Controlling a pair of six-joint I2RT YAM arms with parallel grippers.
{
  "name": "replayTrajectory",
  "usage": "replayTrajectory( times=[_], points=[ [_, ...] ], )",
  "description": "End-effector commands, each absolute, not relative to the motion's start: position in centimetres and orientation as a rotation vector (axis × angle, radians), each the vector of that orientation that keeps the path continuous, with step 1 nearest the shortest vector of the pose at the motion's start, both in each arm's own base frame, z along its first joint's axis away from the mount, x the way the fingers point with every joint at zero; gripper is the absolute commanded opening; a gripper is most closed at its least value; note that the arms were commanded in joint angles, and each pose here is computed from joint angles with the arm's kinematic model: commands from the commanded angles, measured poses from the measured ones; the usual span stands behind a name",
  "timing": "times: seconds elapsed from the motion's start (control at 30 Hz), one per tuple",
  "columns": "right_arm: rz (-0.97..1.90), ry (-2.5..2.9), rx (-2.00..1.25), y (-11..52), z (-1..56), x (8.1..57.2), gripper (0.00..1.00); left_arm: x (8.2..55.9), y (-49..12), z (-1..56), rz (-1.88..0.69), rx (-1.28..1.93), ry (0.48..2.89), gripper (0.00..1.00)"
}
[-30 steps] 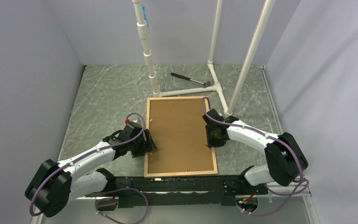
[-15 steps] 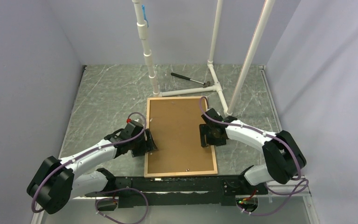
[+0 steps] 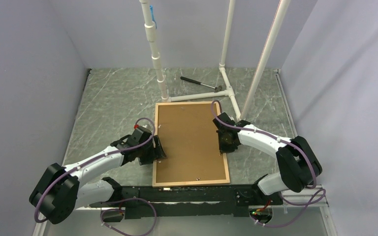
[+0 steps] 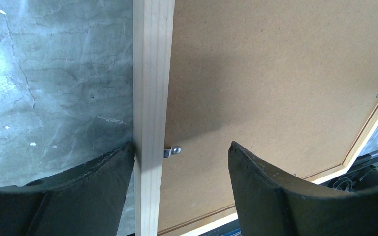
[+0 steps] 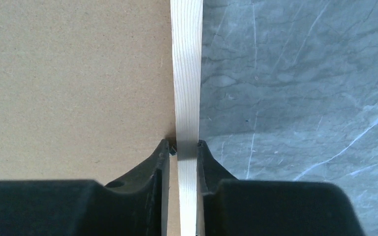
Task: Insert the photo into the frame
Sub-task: Install the photo frame at the center of the board.
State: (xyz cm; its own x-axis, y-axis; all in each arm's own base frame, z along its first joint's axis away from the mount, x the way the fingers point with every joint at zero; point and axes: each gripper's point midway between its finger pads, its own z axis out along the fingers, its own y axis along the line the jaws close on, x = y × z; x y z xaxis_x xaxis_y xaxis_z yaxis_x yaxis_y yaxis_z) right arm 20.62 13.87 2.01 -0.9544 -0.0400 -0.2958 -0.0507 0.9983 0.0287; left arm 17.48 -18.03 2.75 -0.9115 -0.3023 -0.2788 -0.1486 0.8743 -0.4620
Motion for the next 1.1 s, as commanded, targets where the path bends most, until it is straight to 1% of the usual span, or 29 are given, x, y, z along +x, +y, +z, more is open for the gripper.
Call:
replayTrajectory(
  times=[0.0, 0.07, 0.1, 0.3, 0.4, 0.43, 0.5, 0.53, 0.57, 0.6, 0.63, 0.67, 0.73, 0.93, 1.07],
  points=[
    [0.033, 2.812, -0.078, 14.3, 1.2, 21.4, 0.11, 16.9, -17.1, 1.1, -0.546, -0.317, 2.747, 0.75],
    [0.036, 2.812, -0.076, 14.3, 1.2, 21.4, 0.02, 16.9, -17.0, 1.0, -0.543, -0.322, 2.747, 0.75],
    [0.038, 2.811, -0.075, 14.3, 1.2, 21.4, 0.0, 16.9, -17.1, 1.0, -0.547, -0.324, 2.744, 0.75],
    [0.114, 2.786, -0.065, 15.1, 1.9, 21.6, 0.0, 16.9, -16.3, 1.3, -0.5, -0.343, 2.727, 0.75],
    [0.204, 2.772, -0.043, 15.7, 2.6, 21.8, 0.0, 17.1, -15.8, 1.7, -0.47, -0.34, 2.714, 0.76],
    [0.235, 2.764, -0.028, 15.8, 2.8, 22.0, 0.12, 17.1, -15.8, 1.9, -0.47, -0.337, 2.711, 0.76],
    [0.306, 2.739, -0.009, 16.1, 3.5, 22.3, 0.41, 17.2, -15.8, 2.2, -0.474, -0.333, 2.706, 0.76],
    [0.339, 2.732, 0.001, 16.2, 3.7, 22.4, 0.52, 17.3, -15.8, 2.3, -0.474, -0.331, 2.705, 0.77],
    [0.374, 2.728, 0.015, 16.3, 4.0, 22.5, 0.62, 17.4, -15.9, 2.4, -0.475, -0.33, 2.702, 0.76],
    [0.397, 2.728, 0.025, 16.3, 4.1, 22.6, 0.69, 17.5, -15.9, 2.5, -0.475, -0.329, 2.699, 0.77],
    [0.418, 2.733, 0.033, 16.2, 4.0, 22.7, 0.74, 17.7, -15.8, 2.5, -0.473, -0.33, 2.699, 0.77],
    [0.446, 2.738, 0.039, 16.3, 4.0, 22.7, 0.77, 17.9, -15.9, 2.6, -0.475, -0.33, 2.694, 0.77],
    [0.48, 2.755, 0.033, 16.6, 3.7, 22.6, 0.78, 18.1, -16.1, 2.6, -0.489, -0.325, 2.694, 0.76],
    [0.624, 2.784, -0.004, 18.1, 4.0, 21.5, 0.79, 18.2, -17.9, 3.8, -0.616, -0.253, 2.691, 0.72],
    [0.74, 2.771, -0.027, 19.2, 5.4, 20.6, 0.79, 17.9, -18.6, 5.0, -0.685, -0.225, 2.675, 0.7]
  ],
)
